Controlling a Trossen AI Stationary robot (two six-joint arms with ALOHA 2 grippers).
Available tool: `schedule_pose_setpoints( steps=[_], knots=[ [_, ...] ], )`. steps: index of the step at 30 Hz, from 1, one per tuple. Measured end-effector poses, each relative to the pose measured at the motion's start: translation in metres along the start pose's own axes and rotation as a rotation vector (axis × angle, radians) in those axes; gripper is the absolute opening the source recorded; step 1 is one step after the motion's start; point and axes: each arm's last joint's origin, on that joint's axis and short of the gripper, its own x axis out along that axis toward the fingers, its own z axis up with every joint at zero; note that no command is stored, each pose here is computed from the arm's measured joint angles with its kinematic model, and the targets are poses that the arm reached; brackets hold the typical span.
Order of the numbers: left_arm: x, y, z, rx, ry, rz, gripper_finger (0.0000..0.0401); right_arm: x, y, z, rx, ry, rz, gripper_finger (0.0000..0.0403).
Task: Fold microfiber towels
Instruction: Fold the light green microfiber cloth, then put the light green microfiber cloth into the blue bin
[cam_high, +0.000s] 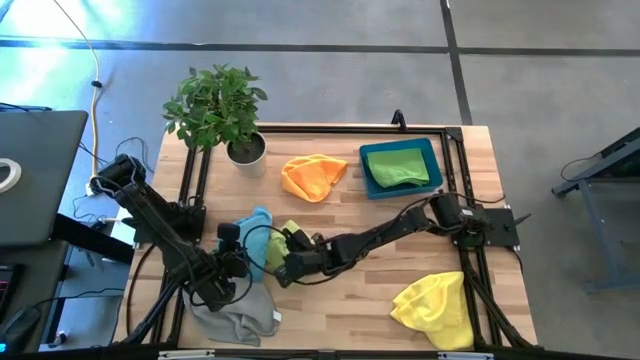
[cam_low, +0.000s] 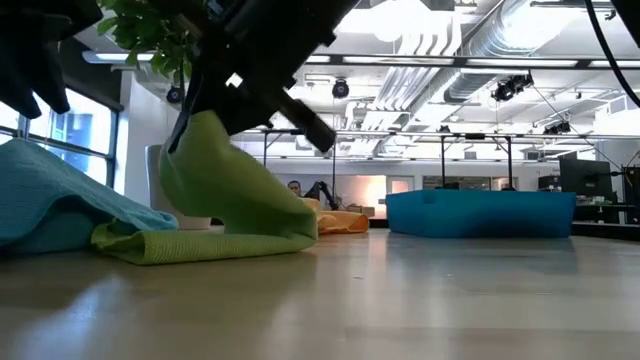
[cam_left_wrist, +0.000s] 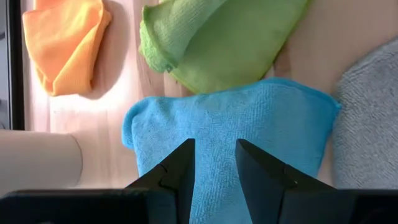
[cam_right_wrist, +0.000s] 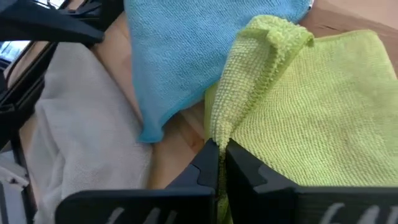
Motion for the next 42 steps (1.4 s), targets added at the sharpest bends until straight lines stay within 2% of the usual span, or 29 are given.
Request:
schedule_pose_setpoints(
  steps=[7, 13, 16, 19, 21, 24, 28, 33, 36, 42],
  knots=[
    [-0.004, -0.004, -0.004, -0.010, -0.019, 0.001, 0.0106, 0.025, -0.007, -0.015, -0.039, 0.019, -0.010, 0.0011],
    [-0.009, -0.009, -0.008, -0.017, -0.032, -0.004, 0.0106, 0.026, -0.004, -0.014, -0.099, -0.004, 0.021, 0.0095],
    [-0.011, -0.011, -0.010, -0.021, -0.041, -0.007, 0.0106, 0.025, 0.003, -0.012, -0.142, 0.015, 0.111, 0.0136],
    [-0.012, -0.013, -0.011, -0.036, -0.053, -0.006, 0.0106, 0.021, 0.010, -0.006, -0.190, 0.059, 0.161, 0.0158],
    [-0.014, -0.014, -0.012, -0.051, -0.066, -0.001, 0.0106, 0.016, 0.011, -0.001, -0.252, 0.091, 0.125, 0.0163],
    [-0.015, -0.015, -0.014, -0.073, -0.079, 0.000, 0.0106, 0.003, 0.011, 0.013, -0.327, 0.132, -0.004, 0.0164],
    [-0.017, -0.017, -0.015, -0.089, -0.097, 0.003, 0.0106, -0.013, -0.001, 0.034, -0.332, 0.183, -0.222, 0.0165],
    [-0.018, -0.018, -0.016, -0.091, -0.099, 0.002, 0.0106, -0.018, -0.026, 0.057, -0.297, 0.268, -0.367, 0.0165],
    [-0.018, -0.018, -0.016, -0.091, -0.100, 0.002, 0.0106, -0.006, -0.044, 0.061, -0.261, 0.342, -0.383, 0.0165],
    [-0.018, -0.018, -0.016, -0.095, -0.096, 0.000, 0.0106, 0.004, -0.055, 0.080, -0.299, 0.337, -0.316, 0.0165]
  ],
)
